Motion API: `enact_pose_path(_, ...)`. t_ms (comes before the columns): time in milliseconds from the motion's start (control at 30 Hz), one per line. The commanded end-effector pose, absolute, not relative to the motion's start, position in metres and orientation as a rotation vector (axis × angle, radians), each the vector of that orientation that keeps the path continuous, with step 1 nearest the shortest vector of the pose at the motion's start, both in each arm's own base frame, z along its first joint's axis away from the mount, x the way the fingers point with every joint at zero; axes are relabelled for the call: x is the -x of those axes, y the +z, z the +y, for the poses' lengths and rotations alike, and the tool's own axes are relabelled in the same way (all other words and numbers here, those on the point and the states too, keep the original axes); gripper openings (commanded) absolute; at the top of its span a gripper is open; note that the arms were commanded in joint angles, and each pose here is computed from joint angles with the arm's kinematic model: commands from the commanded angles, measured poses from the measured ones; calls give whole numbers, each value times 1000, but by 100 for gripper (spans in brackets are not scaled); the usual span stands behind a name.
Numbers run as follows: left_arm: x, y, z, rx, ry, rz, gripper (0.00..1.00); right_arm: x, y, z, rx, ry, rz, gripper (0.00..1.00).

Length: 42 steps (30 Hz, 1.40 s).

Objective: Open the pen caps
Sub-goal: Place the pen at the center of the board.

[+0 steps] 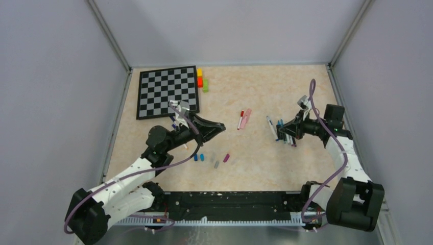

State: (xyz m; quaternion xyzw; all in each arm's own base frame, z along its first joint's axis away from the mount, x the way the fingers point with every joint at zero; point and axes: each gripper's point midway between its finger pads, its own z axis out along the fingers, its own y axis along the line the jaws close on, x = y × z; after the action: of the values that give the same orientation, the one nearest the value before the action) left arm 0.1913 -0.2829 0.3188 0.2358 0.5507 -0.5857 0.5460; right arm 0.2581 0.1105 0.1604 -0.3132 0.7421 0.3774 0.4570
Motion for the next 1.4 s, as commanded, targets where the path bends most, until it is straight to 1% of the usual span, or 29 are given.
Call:
enact_pose_path(0,-188,274,-271,-496,-1352,1467,0,-291,158,57,586,695,1944,0)
enact_pose_path(133,-181,239,-265,-442,-1371,1574,0,-305,142,13,386,563,2058,0)
enact_pose_path(267,-171,218,-262,-442,-1394,1633,0,-312,124,-15,262,489,2151,0)
enact_pose_path(467,-158,204,-260,-489,-1410,1673,0,-316,98,-32,193,444,2254,0)
enact_pose_path(700,-151,189,-256,-519,-1397,1689,0,-320,80,-29,162,535,2311,3)
enact_pose_path(833,-149,186,-255,-524,-1394,1688,0,-323,69,-26,140,610,2348,8)
enact_pose_path(1033,-148,188,-256,-528,-1409,1671,0,-326,51,-23,101,712,2408,11)
enact_pose_path(1133,-147,190,-257,-529,-1418,1666,0,-325,44,-21,83,755,2429,14)
enact_pose_path(1367,-147,189,-261,-533,-1448,1678,0,-324,39,-18,70,805,2452,28)
